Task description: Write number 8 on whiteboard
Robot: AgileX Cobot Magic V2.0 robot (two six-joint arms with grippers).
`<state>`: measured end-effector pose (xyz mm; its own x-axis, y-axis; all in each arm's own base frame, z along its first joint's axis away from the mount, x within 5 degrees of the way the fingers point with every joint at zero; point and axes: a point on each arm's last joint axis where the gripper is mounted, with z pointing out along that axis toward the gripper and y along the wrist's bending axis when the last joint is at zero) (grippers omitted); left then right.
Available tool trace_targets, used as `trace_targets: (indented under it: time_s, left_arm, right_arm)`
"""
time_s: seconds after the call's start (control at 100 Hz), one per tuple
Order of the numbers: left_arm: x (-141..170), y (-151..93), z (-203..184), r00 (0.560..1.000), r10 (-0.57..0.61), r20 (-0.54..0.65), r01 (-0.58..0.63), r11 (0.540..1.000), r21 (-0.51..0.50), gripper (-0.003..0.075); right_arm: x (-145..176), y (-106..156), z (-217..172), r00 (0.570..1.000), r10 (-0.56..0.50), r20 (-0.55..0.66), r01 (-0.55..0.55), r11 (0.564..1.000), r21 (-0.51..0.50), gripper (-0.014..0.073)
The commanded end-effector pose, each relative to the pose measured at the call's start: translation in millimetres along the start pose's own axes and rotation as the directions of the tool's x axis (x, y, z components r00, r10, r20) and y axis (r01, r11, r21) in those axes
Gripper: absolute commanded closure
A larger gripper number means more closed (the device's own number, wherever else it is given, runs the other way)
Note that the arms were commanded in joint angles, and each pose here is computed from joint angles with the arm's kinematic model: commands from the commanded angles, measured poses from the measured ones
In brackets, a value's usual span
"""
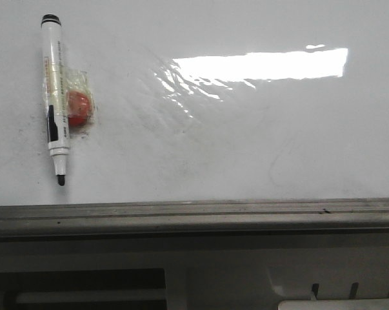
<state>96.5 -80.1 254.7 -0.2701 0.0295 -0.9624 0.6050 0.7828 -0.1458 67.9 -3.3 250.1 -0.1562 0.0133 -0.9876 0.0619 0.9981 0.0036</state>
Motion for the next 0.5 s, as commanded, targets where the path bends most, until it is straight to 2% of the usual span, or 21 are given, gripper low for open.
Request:
trace_targets:
  time_s: [0.0,0.15,0.31,0.49]
  left_arm:
    - [-16.2,-10.5,10.2,0.996,-0.026,0.090,0.019,0.997,0.073,0.0323]
    - [-11.6,-14.0,30.2,0.994,-0.085,0.068,0.079,0.993,0.086,0.0325]
    - [-7.4,-14.1,48.5,0.994,-0.084,0.076,0.078,0.994,0.080,0.0325]
    - [2.8,-12.9,64.8,0.995,-0.092,0.024,0.091,0.994,0.058,0.0326]
  right_arm:
    - [-15.4,-1.0,0.4,0.996,-0.013,0.088,0.012,1.000,0.011,0.0658]
    - [-14.5,-0.8,0.5,0.997,-0.013,0.079,0.012,1.000,0.009,0.0658]
    - [-14.4,-0.8,0.5,0.997,-0.013,0.077,0.012,1.000,0.009,0.0658]
    - [-14.4,-0.8,0.6,0.997,-0.013,0.076,0.012,1.000,0.009,0.0658]
